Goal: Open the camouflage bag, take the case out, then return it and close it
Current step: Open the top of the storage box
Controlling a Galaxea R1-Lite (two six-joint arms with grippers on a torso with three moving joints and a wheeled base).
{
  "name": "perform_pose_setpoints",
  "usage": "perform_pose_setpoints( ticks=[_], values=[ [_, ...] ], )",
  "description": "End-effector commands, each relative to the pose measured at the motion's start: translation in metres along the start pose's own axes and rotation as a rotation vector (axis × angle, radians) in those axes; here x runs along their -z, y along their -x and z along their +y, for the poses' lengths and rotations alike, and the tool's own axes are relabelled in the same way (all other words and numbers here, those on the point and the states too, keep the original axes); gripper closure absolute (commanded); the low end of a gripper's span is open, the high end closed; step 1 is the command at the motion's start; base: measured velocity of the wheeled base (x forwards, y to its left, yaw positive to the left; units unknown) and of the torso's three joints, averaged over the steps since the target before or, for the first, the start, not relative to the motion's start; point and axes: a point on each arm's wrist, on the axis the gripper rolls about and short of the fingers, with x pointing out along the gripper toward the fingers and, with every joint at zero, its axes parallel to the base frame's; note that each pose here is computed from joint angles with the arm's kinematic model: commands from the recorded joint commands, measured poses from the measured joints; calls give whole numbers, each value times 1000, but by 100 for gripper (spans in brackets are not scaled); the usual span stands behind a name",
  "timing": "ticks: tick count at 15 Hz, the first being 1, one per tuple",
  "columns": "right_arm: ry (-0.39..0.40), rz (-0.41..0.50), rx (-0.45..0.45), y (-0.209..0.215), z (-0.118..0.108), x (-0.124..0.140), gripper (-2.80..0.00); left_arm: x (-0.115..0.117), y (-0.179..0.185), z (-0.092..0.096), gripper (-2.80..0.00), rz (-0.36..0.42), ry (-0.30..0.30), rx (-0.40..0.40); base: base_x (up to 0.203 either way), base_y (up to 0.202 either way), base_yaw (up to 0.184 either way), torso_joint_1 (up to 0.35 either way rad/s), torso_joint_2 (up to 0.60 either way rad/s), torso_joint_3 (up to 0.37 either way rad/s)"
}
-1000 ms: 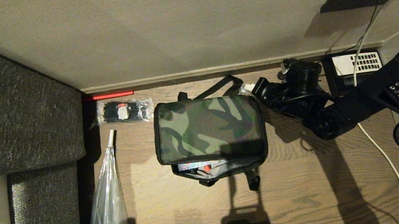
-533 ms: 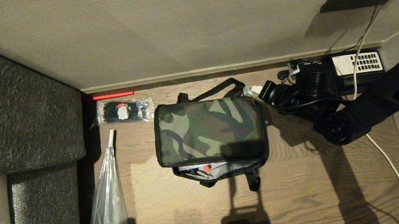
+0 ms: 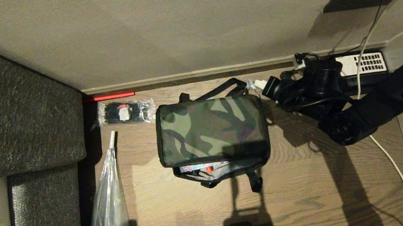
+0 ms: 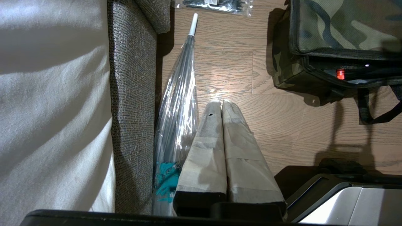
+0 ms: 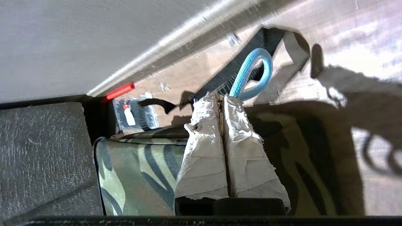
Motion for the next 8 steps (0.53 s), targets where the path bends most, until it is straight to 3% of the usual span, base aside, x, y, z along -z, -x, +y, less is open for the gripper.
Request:
perform_pose_setpoints(
  ticks=[1,8],
  values=[
    [15,-9,-10,3,3,-2,0,1,0,0,0,1,0,-1,0,0,0,0,0,0],
    [45,42,5,15,-1,6,0,1,0,0,0,1,1,-1,0,0,0,0,0,0]
  ],
)
